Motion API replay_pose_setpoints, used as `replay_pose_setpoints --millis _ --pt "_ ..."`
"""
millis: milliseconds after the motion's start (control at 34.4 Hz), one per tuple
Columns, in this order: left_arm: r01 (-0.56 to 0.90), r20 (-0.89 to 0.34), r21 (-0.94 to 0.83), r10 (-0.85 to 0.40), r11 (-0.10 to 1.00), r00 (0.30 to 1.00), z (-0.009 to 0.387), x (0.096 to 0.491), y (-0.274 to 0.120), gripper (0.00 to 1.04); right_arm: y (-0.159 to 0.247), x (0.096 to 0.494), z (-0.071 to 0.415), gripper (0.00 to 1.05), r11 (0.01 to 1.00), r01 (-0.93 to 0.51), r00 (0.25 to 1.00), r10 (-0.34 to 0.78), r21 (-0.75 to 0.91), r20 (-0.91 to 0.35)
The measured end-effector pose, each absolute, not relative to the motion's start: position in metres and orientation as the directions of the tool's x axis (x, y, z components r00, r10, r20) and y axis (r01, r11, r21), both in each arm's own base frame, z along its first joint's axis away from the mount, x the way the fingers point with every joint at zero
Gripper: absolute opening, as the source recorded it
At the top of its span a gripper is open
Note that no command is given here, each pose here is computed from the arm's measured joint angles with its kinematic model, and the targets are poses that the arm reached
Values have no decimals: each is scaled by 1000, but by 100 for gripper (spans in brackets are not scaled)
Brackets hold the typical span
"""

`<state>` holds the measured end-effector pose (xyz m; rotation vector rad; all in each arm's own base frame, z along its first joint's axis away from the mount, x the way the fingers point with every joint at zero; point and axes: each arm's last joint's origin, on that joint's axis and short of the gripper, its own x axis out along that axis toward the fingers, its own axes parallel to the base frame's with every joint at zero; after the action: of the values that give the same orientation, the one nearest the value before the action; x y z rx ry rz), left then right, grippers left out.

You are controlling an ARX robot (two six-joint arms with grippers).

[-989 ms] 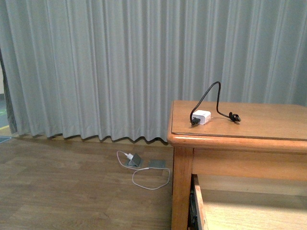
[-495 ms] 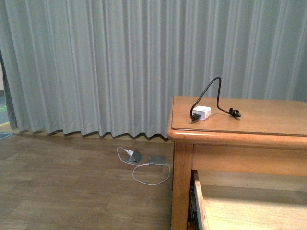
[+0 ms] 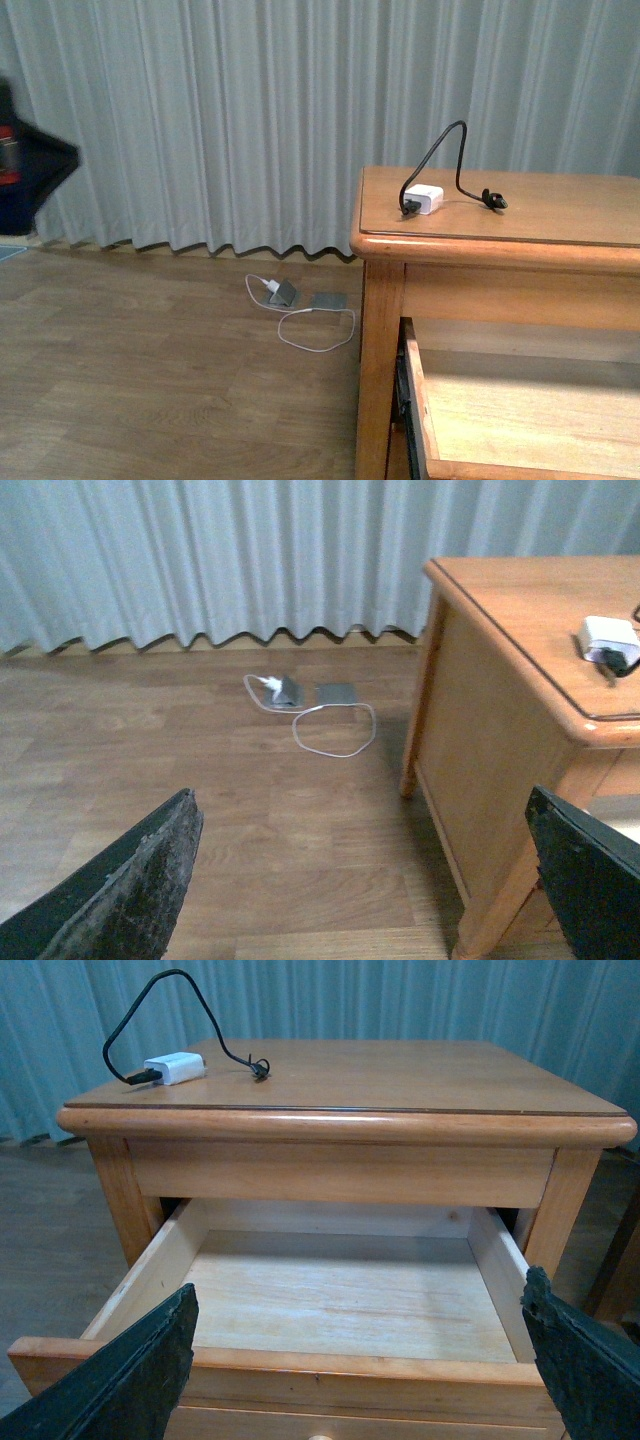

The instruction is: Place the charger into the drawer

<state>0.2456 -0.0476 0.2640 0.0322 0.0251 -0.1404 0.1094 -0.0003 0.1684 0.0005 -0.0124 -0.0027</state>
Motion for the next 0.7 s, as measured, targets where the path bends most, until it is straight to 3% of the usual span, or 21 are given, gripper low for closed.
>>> replay_pose_setpoints --millis 320,698 --pt "392 -60 143 -387 909 920 278 352 -130 98 0 109 168 96 1000 2 1000 -2 1 12" --pt "527 -66 202 -526 825 848 266 417 -220 98 0 109 168 96 1000 2 1000 -2 1 12"
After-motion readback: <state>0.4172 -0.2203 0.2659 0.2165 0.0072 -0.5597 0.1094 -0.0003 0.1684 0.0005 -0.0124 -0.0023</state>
